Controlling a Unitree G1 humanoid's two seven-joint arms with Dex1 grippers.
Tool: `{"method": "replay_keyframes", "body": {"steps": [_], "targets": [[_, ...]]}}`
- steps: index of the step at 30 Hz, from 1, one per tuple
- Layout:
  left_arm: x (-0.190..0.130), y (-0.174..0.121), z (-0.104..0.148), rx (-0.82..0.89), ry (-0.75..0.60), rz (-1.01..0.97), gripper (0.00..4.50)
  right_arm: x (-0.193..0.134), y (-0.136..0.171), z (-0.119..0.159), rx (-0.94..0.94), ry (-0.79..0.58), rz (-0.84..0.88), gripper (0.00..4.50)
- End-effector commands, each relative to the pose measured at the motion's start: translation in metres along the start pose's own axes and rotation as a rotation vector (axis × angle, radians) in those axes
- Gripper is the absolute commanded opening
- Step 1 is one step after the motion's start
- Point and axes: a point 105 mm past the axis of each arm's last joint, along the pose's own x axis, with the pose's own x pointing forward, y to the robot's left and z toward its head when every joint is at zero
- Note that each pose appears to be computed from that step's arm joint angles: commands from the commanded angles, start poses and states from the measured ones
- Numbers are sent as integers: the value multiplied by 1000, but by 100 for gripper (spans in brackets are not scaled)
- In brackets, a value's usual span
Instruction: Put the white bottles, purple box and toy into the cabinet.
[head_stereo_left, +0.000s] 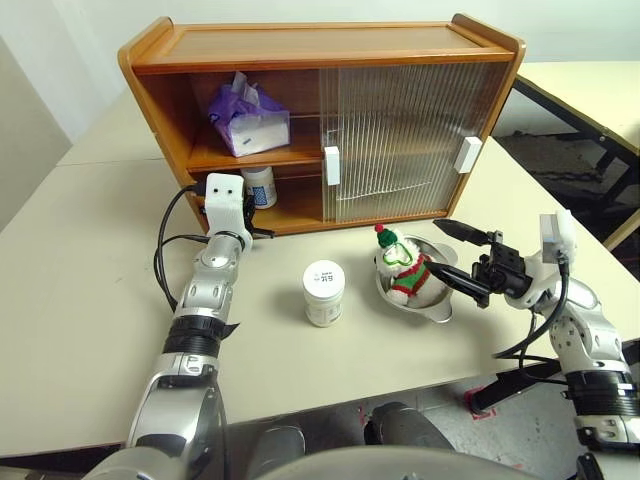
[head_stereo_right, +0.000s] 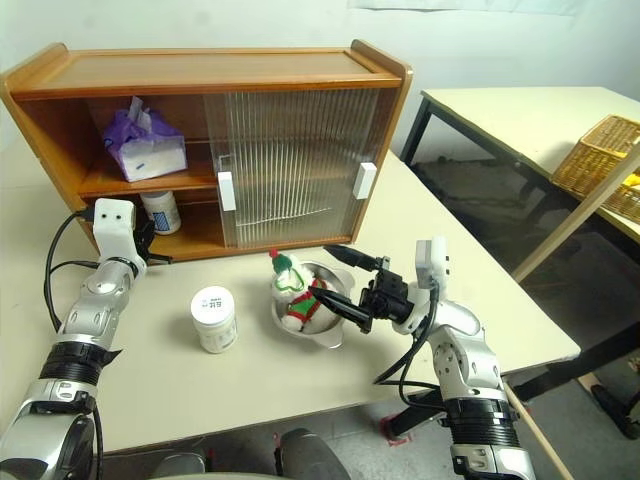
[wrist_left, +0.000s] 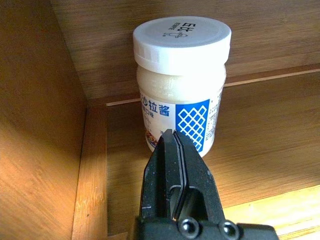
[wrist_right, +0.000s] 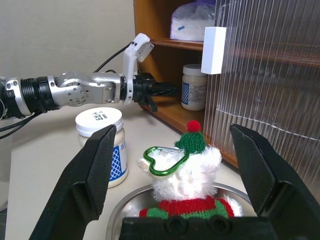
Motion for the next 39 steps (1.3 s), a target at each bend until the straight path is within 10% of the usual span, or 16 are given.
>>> {"method": "replay_keyframes", "body": {"steps": [1, 39], "targets": [[-3, 18, -8, 62, 25, 45, 3, -2, 0, -1, -10, 20, 2, 450], [0, -4, 13, 535, -88, -79, 3, -4, -2, -15, -2, 24, 16, 450]]}}
